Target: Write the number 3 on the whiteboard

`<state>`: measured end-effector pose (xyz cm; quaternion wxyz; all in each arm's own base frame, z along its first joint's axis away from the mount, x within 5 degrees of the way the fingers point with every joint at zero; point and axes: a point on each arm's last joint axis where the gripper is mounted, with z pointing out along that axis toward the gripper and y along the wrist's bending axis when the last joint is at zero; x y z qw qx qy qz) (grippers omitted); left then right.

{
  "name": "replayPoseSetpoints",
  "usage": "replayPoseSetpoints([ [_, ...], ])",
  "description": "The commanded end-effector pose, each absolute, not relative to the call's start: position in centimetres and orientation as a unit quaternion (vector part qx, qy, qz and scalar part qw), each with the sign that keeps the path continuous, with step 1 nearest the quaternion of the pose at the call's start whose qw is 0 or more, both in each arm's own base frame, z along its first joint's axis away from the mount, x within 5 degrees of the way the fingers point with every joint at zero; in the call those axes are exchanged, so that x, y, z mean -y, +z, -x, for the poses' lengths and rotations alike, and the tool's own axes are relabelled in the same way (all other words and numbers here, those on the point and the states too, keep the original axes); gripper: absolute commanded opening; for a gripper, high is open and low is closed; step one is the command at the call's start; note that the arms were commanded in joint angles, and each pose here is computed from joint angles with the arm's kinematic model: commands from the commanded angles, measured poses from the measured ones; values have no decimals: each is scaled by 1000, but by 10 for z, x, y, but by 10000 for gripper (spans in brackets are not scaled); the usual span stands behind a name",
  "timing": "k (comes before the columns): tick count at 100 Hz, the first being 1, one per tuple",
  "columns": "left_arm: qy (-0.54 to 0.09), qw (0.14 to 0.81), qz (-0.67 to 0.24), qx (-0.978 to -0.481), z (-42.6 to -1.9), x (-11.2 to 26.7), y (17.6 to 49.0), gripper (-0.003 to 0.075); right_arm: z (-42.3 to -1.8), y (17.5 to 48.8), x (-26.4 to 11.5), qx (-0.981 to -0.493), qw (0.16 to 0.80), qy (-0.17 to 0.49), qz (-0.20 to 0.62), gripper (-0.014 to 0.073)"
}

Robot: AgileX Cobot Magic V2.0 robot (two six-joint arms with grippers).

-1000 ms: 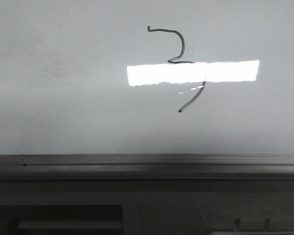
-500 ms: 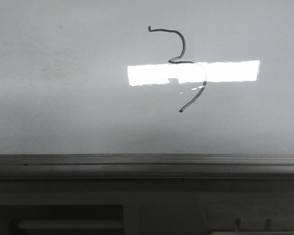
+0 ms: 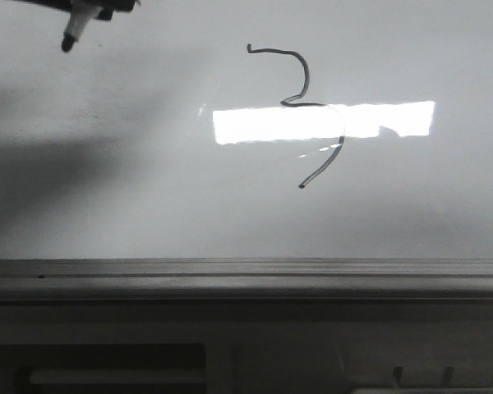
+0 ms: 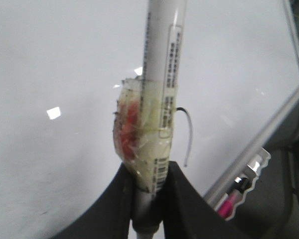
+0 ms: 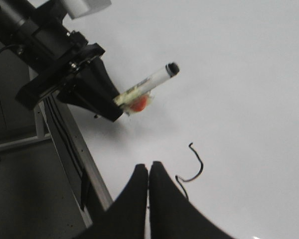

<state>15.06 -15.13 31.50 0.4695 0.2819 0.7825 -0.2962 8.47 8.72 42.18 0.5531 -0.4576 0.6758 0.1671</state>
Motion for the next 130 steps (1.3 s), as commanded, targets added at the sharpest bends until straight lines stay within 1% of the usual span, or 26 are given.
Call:
replayPoseSetpoints([
  [1, -293, 518, -213, -775, -163, 148, 320, -21, -89, 419, -85, -675, 585, 176, 414, -59],
  [10, -282, 514, -204, -784, -171, 152, 312, -20, -93, 407, -87, -685, 582, 178, 401, -59],
  [20, -274, 499, -203, -797, -178, 158, 301, -20, -97, 401, -88, -688, 586, 179, 389, -61],
  [36, -263, 477, -206, -813, -186, 164, 287, -20, -99, 402, -88, -682, 599, 177, 380, -61],
  [50, -253, 463, -205, -825, -193, 169, 275, -20, -99, 401, -88, -685, 593, 178, 384, -61],
  [68, -255, 457, -170, -835, -199, 171, 268, -20, -97, 400, -89, -688, 586, 187, 384, -61],
  [73, -254, 454, -170, -837, -200, 172, 266, -8, -97, 400, -89, -689, 585, 187, 385, -61],
  [76, -252, 452, -170, -838, -201, 172, 265, 13, -97, 400, -89, -689, 584, 188, 385, -61],
  [81, -252, 451, -170, -839, -201, 172, 264, 80, -97, 400, -89, -689, 584, 188, 385, -61],
  [85, -251, 451, -170, -840, -201, 173, 264, 165, -97, 400, -89, -689, 584, 188, 385, -61],
  [86, -251, 451, -170, -840, -201, 173, 264, 197, -97, 400, -89, -689, 584, 188, 385, -61],
  [88, -251, 451, -170, -840, -201, 173, 264, 230, -97, 400, -89, -689, 584, 188, 385, -61],
  [93, -251, 451, -170, -840, -201, 173, 264, 358, -97, 400, -89, -689, 584, 188, 385, -61],
  [100, -251, 451, -170, -840, -201, 173, 264, 463, -97, 400, -89, -689, 584, 188, 385, -61],
  [105, -251, 453, -169, -839, -201, 172, 264, 490, -97, 400, -89, -689, 584, 188, 385, -61],
  [118, -248, 459, -165, -837, -202, 172, 265, 491, -97, 400, -89, -689, 585, 187, 384, -61],
  [130, -258, 480, -161, -823, -197, 166, 279, 491, -94, 402, -87, -685, 591, 187, 384, -61],
])
